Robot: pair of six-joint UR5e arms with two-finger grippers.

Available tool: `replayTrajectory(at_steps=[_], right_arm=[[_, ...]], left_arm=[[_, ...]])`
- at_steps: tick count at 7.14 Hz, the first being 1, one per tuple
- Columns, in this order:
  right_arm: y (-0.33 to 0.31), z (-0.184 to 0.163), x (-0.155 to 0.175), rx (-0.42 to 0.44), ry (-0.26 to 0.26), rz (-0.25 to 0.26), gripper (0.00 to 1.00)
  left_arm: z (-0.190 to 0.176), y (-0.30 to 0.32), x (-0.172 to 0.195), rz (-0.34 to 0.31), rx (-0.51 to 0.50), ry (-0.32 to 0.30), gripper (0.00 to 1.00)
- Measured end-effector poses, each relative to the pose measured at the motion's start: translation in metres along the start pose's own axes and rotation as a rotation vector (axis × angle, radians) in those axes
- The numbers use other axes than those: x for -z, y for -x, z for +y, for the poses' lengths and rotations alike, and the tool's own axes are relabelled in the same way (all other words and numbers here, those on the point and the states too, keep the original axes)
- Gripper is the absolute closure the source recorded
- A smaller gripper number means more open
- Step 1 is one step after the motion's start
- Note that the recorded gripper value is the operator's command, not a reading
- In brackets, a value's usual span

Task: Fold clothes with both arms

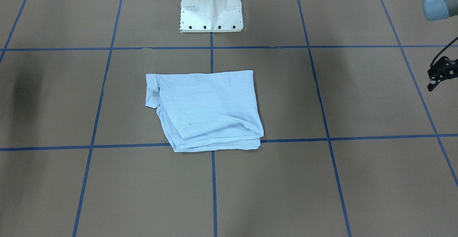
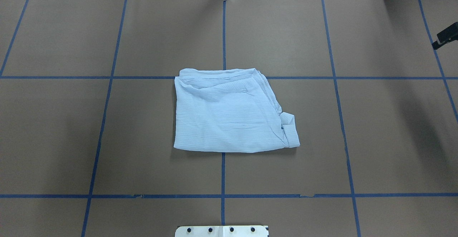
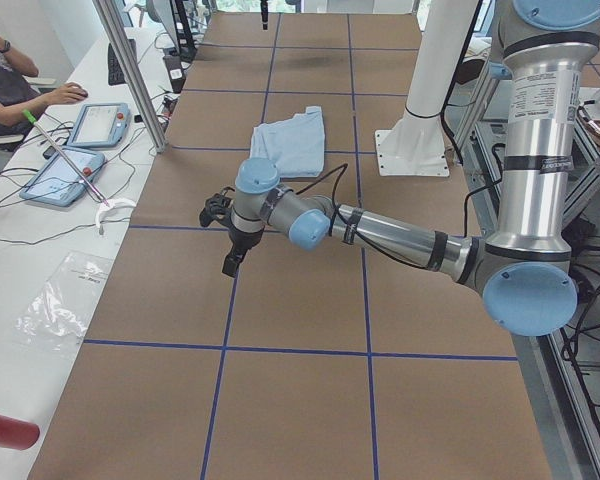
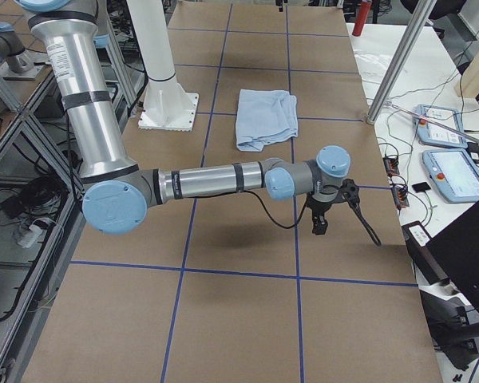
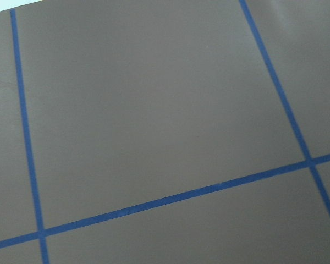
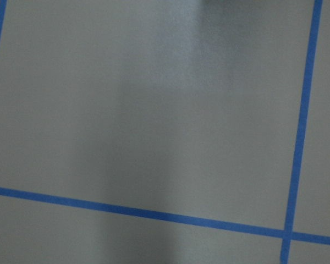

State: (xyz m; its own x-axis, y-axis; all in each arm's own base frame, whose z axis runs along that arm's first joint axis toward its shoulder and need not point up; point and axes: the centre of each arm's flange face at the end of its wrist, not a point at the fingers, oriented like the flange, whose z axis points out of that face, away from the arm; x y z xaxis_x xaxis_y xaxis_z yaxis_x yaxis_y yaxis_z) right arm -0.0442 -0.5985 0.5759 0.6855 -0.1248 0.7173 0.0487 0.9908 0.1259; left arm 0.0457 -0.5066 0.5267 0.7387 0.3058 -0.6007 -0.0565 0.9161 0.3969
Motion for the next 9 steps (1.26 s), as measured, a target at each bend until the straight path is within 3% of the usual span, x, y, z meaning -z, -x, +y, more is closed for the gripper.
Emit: replayTrajectory(at_steps=[5, 9], right_arm=[[-0.042, 0.057, -0.017, -0.040, 0.030, 0.017, 0.00], [-0.065, 0.060, 0.013, -0.164, 0.045, 0.019, 0.00]], left_arm=[[0.053, 0.066, -0.041, -0.018, 0.020, 0.016, 0.00], [0.067, 0.096, -0.030, -0.019, 0.141, 0.073, 0.00]])
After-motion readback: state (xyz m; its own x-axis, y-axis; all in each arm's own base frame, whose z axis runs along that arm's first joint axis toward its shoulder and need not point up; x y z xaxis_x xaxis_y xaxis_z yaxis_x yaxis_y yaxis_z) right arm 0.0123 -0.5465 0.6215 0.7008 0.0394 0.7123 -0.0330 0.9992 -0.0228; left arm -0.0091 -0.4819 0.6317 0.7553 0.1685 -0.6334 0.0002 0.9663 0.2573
